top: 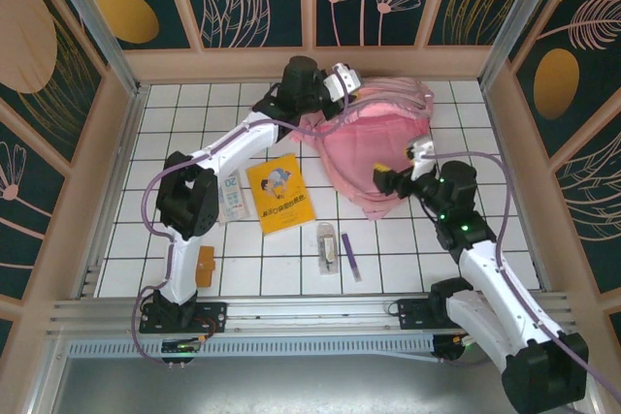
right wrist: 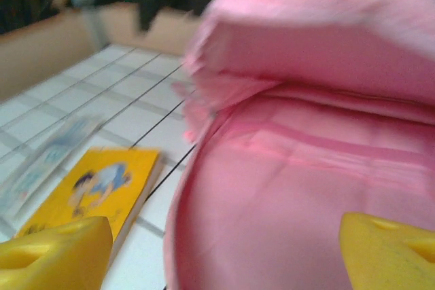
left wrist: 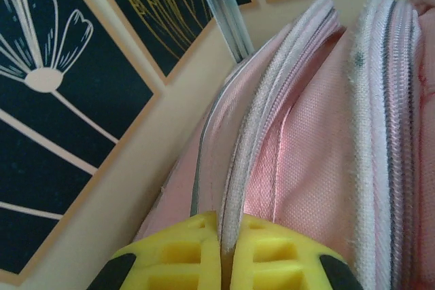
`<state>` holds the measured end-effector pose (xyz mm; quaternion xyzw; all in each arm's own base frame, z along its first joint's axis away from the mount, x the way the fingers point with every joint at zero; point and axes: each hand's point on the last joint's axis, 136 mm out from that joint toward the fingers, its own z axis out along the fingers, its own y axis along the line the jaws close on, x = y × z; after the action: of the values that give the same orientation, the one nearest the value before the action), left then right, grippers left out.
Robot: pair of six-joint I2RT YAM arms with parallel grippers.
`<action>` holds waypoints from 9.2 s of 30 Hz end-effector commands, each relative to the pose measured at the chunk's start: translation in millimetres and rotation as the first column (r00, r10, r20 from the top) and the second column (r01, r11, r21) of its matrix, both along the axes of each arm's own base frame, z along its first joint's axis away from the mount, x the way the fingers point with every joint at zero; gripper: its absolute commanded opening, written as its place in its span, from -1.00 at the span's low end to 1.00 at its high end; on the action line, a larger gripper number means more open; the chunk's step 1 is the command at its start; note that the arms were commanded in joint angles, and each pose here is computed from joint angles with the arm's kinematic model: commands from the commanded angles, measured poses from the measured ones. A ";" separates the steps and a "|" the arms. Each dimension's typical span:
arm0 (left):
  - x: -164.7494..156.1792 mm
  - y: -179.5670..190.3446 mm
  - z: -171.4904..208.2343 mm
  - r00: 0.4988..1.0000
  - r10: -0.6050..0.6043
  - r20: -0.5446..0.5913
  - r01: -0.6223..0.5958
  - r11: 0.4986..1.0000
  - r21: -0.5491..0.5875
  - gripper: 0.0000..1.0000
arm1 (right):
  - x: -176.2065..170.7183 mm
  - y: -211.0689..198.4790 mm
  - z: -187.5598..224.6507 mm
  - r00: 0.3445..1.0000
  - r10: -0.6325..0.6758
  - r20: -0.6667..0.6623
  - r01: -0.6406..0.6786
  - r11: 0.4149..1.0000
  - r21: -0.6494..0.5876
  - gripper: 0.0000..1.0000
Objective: Pack the student bag
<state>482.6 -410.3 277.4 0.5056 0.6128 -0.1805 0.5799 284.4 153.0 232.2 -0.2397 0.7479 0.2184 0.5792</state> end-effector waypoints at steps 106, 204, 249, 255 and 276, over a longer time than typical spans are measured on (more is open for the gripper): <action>-76.4 205.6 -99.0 0.193 0.231 -0.954 -0.783 0.623 -0.008 -0.99 | 94.6 174.1 -50.0 0.840 0.244 -0.484 -0.207 0.970 0.131 0.03; -100.3 123.0 16.1 0.942 0.101 -0.319 -0.202 0.932 -0.301 0.37 | 153.9 35.2 144.3 0.910 0.220 -0.351 0.331 0.122 0.936 -1.00; -96.7 -9.2 -210.8 0.903 -0.347 -0.252 0.414 0.859 0.301 0.62 | 95.2 -157.5 148.3 0.806 -0.446 -0.389 0.562 0.368 0.741 -1.00; -85.5 -5.9 -223.2 0.912 -0.303 -0.277 0.392 0.843 0.370 0.57 | 98.2 -152.3 142.9 0.818 -0.418 -0.396 0.553 0.380 0.741 -1.00; 20.1 57.2 -45.3 0.867 0.485 -0.114 -0.484 0.874 0.031 -1.00 | 70.5 -171.8 57.8 0.646 -0.436 -0.626 0.763 0.389 0.516 -1.00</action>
<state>466.3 -397.2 121.2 0.5138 0.7216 -0.0860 0.4560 364.0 -13.3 297.4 0.3693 0.7099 0.3102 0.5133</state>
